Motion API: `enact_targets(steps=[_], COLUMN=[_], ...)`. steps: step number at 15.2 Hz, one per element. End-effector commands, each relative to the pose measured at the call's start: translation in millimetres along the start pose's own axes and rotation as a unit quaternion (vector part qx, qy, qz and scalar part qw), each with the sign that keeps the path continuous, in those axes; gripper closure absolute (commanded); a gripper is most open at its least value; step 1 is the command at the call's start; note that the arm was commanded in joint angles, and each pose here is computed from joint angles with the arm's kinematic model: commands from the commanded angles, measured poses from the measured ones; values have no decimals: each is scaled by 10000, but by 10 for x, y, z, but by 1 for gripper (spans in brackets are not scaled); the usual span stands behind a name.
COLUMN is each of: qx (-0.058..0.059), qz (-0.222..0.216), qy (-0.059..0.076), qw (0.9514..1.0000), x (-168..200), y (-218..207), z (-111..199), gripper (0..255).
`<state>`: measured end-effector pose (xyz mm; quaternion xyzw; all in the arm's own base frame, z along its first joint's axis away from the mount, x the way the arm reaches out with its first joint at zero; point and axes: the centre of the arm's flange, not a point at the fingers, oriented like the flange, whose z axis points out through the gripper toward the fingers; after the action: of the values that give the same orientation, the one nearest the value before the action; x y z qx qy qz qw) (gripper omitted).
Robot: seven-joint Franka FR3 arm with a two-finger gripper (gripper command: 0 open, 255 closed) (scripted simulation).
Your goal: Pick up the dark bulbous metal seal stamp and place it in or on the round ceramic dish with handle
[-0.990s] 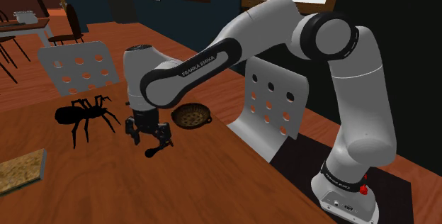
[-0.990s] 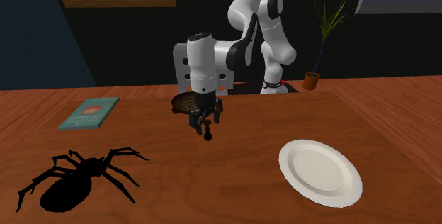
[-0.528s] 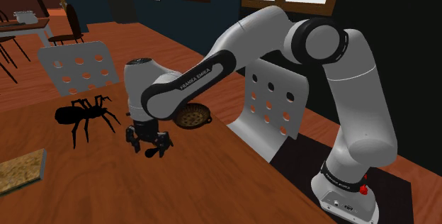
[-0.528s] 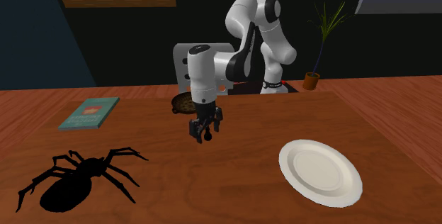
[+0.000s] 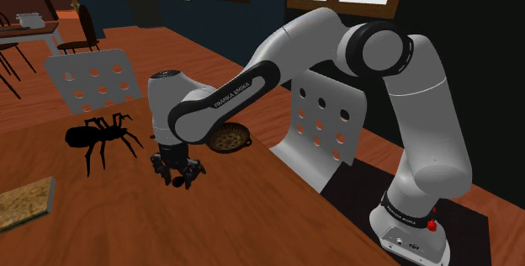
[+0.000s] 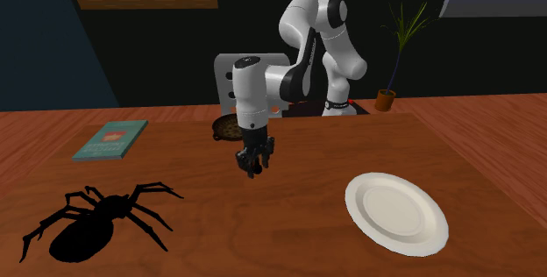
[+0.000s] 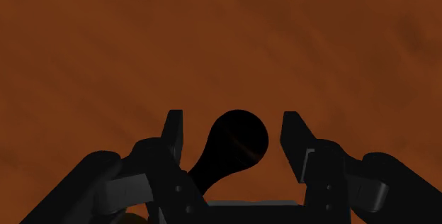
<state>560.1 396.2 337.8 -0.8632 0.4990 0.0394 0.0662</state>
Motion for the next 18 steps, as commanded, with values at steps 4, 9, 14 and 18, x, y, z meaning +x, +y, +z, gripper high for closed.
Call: enact_targets(steps=[4,9,14,18], qx=[0,0,0,0], qz=[0,0,0,0], qy=[0,0,0,0], qw=[10000,10000,10000,10000], x=[-1,0,-35,-64], y=[3,0,-20,-36], z=[4,1,-260,-469], gripper=[255,255,255,255])
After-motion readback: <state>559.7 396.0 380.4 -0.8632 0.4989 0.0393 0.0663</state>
